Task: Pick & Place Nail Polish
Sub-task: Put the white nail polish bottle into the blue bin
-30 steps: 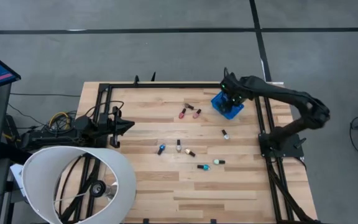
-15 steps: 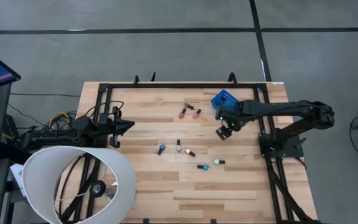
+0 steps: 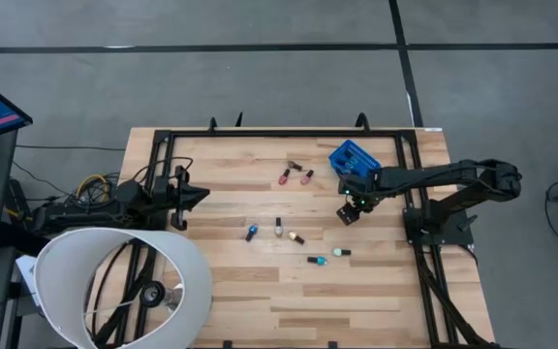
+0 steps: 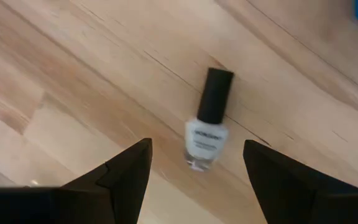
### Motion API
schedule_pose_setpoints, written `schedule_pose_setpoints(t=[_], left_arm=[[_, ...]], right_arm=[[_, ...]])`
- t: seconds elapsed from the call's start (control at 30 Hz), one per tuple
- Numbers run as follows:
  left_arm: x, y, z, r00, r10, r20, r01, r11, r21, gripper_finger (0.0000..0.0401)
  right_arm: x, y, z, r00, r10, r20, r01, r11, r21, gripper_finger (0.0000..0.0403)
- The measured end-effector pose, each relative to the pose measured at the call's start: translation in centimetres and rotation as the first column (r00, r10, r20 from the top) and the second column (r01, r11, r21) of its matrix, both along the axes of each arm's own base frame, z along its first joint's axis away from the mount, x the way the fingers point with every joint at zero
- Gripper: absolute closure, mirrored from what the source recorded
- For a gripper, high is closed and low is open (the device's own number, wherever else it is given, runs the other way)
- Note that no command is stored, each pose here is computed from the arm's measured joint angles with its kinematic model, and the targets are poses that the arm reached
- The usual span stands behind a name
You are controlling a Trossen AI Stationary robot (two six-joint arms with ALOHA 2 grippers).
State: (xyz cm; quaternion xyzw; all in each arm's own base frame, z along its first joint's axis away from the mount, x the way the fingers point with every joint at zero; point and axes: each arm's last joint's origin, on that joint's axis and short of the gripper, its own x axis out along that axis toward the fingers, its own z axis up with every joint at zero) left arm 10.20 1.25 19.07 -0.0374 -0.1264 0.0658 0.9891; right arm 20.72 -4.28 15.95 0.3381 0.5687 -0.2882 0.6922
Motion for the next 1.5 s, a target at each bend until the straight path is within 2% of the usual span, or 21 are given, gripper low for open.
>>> schedule_pose_setpoints(t=[0.13, 0.47, 0.57, 0.87, 1.07, 1.17, 1.33, 1.4, 1.5], left_arm=[[0.0, 0.0, 0.0, 1.0, -0.001, 0.001, 0.001, 1.0, 0.0, 0.039], [0.0, 0.0, 0.0, 1.0, 0.0, 0.001, 0.0, 1.0, 0.0, 0.039], [0.0, 0.0, 0.0, 1.0, 0.0, 0.001, 0.0, 1.0, 0.0, 0.039], [0.0, 0.0, 0.0, 1.0, 0.0, 0.001, 0.0, 1.0, 0.0, 0.039], [0.0, 0.0, 0.0, 1.0, 0.0, 0.002, 0.0, 1.0, 0.0, 0.039], [0.0, 0.0, 0.0, 1.0, 0.0, 0.002, 0.0, 1.0, 0.0, 0.039], [0.0, 0.0, 0.0, 1.0, 0.0, 0.003, 0.0, 1.0, 0.0, 0.039], [0.0, 0.0, 0.0, 1.0, 0.0, 0.004, 0.0, 1.0, 0.0, 0.039], [0.0, 0.0, 0.0, 1.0, 0.0, 0.005, 0.0, 1.0, 0.0, 0.039]], right_arm=[[0.1, -0.3, -0.4, 1.0, 0.015, -0.014, -0.015, 1.0, -0.008, 0.0157], [1.2, -0.3, -3.2, 0.982, 0.086, -0.168, -0.083, 0.996, 0.024, 0.0162], [1.6, -0.4, -3.0, 0.982, 0.095, -0.164, -0.094, 0.995, 0.015, 0.0184], [1.7, -0.6, -2.6, 0.984, 0.096, -0.149, -0.095, 0.995, 0.01, 0.0284], [1.8, -0.6, -2.5, 0.983, 0.099, -0.155, -0.096, 0.995, 0.027, 0.0298], [2.3, -0.7, -1.6, 0.979, 0.125, -0.164, -0.12, 0.992, 0.035, 0.0295], [5.1, -1.4, 2.5, 0.976, 0.21, -0.063, -0.211, 0.977, -0.013, 0.0298], [6.4, -2.0, 4.6, 0.971, 0.237, 0.001, -0.237, 0.969, -0.073, 0.0298], [7.3, -3.5, 7.6, 0.97, 0.24, 0.032, -0.231, 0.958, -0.17, 0.0299]])
